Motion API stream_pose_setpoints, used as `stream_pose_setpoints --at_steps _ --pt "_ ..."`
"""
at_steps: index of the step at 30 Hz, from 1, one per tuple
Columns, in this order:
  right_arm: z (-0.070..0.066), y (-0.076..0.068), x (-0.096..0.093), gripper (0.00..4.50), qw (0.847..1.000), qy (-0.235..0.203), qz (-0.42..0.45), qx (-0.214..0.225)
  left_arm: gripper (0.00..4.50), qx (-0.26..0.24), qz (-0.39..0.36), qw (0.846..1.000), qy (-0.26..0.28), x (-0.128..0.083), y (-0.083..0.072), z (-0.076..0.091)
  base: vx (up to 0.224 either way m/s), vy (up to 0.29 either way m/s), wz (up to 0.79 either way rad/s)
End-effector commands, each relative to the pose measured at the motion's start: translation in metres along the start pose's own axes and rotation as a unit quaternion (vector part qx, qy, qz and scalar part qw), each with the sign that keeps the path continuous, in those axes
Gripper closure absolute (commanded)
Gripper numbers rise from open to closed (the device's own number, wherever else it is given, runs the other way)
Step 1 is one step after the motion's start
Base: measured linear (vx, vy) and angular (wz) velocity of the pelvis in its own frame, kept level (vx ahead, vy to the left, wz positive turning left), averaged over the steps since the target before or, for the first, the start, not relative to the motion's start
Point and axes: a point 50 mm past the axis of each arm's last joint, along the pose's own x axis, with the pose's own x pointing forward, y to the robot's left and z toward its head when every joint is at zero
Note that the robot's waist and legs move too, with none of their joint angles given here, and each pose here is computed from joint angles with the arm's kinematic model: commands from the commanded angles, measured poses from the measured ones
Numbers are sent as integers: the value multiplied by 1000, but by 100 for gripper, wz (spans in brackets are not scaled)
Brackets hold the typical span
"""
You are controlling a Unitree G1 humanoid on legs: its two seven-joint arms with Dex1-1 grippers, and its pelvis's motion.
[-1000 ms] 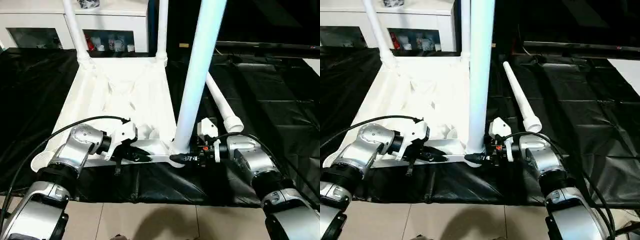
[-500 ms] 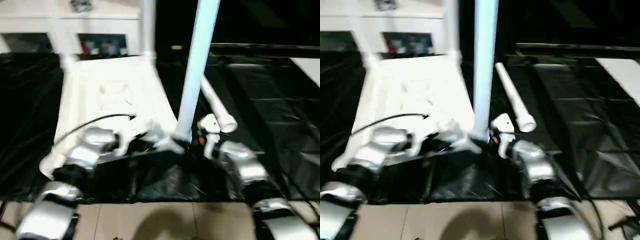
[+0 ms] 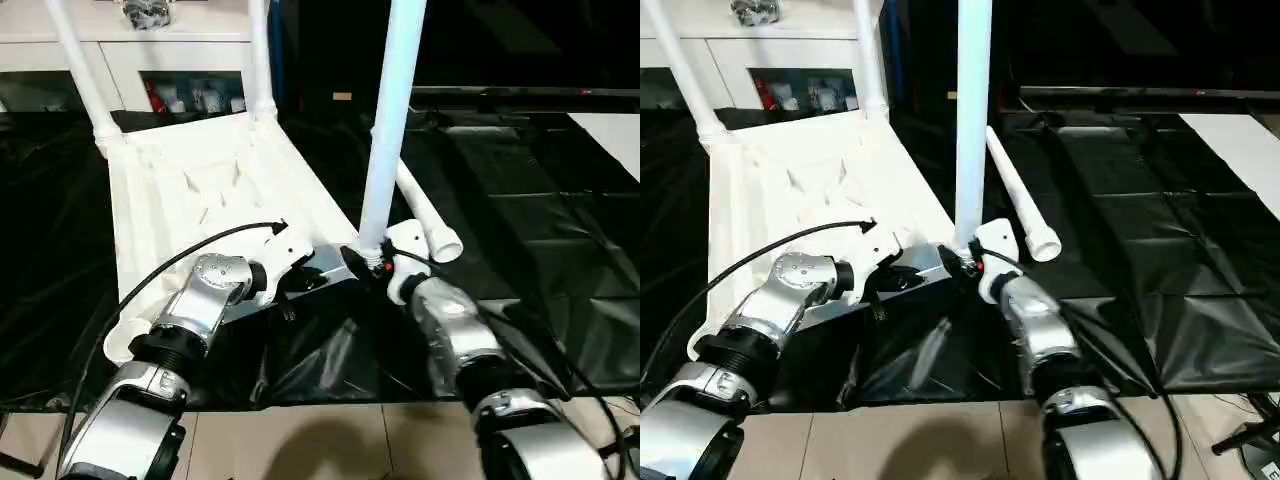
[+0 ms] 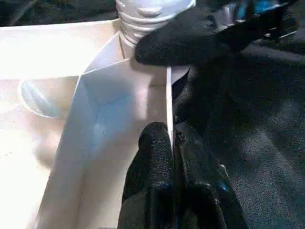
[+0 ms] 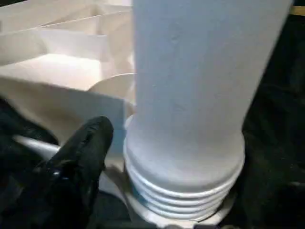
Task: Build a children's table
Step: Rotate leg to tighten
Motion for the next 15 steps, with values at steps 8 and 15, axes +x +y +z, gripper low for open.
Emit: stream_pose_setpoints --at_steps 8,15 --pt "5 7 -24 55 969 26 244 -42 450 35 -153 987 -22 -22 -14 -5 0 0 0" --pt "6 5 -32 87 945 58 317 -53 450 48 -177 983 13 -35 -9 -13 0 0 0"
